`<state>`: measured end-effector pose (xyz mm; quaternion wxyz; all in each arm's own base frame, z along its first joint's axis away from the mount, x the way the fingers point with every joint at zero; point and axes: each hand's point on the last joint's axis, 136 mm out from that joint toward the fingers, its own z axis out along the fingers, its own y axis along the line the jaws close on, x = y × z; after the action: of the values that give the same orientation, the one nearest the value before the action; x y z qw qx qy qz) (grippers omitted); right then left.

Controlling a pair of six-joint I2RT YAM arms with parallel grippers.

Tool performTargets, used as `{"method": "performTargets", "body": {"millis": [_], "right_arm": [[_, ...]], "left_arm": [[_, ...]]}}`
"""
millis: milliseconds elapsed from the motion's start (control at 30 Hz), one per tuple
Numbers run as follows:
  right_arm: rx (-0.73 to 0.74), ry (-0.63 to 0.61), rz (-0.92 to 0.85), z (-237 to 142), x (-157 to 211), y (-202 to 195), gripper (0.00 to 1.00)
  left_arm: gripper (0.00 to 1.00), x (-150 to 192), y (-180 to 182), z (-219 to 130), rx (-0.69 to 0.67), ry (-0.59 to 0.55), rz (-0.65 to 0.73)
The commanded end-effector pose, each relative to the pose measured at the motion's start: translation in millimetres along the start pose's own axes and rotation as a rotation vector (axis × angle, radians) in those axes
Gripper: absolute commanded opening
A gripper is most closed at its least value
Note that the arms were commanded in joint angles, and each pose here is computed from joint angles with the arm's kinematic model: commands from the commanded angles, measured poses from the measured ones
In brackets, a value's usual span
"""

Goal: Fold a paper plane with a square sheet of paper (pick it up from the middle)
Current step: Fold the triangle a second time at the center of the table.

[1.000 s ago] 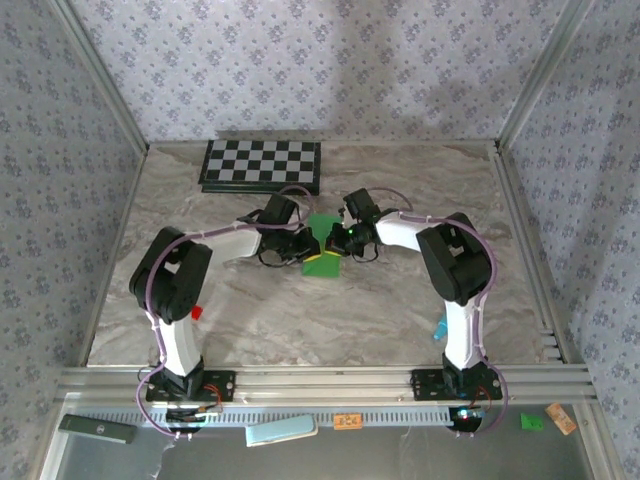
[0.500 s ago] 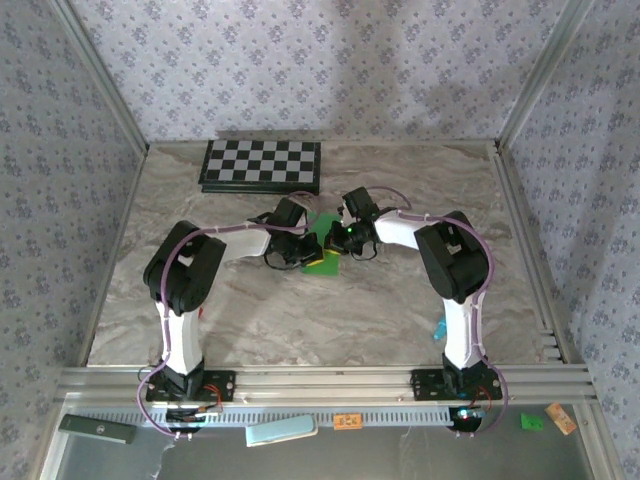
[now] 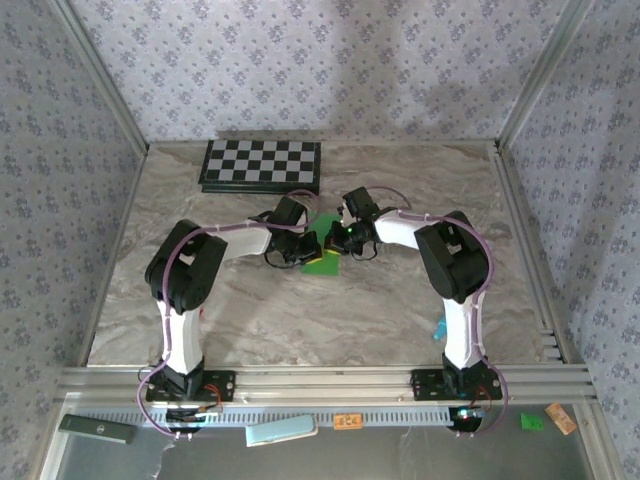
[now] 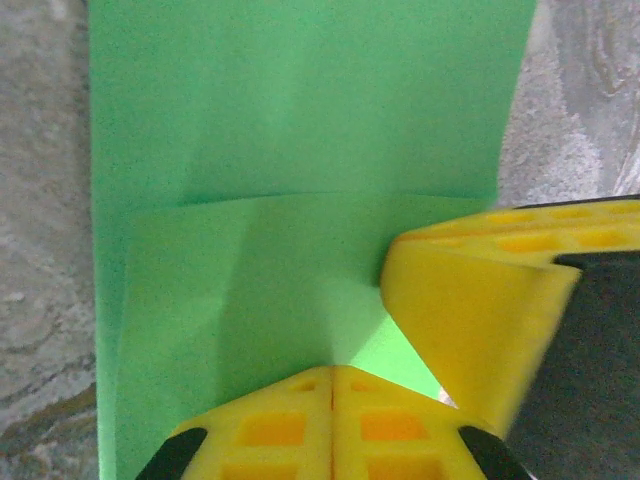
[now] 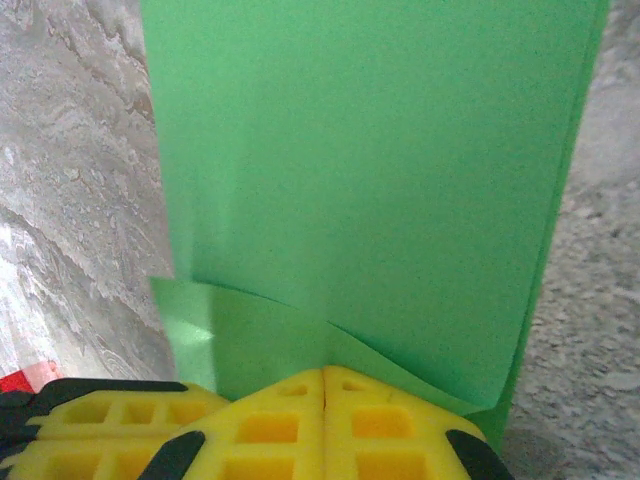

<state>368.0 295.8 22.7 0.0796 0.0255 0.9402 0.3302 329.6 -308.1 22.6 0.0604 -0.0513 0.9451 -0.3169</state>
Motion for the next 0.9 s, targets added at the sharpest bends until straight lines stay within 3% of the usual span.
{"method": "performTargets", "body": {"millis": [0, 467, 667, 867], "right_arm": [[0.124, 0.091, 0.059, 10.6, 26.2, -40.4, 0.03], [0.258, 0.138, 0.119, 10.3, 35.3, -79.5, 0.02], [0.284, 0.153, 0.115, 10.2, 35.0, -86.3, 0.02], [0.252, 0.169, 0.075, 10.7, 33.6, -84.3, 0.02]], "left_arm": [[0.07, 3.7, 10.7, 6.3, -0.023, 0.030, -0.001], [0.05, 48.2, 71.5, -8.9, -0.087, 0.128, -0.049], [0.05, 57.8, 92.8, -14.3, -0.078, 0.121, -0.129], [0.05, 60.4, 94.2, -32.3, -0.078, 0.082, -0.113]]}}
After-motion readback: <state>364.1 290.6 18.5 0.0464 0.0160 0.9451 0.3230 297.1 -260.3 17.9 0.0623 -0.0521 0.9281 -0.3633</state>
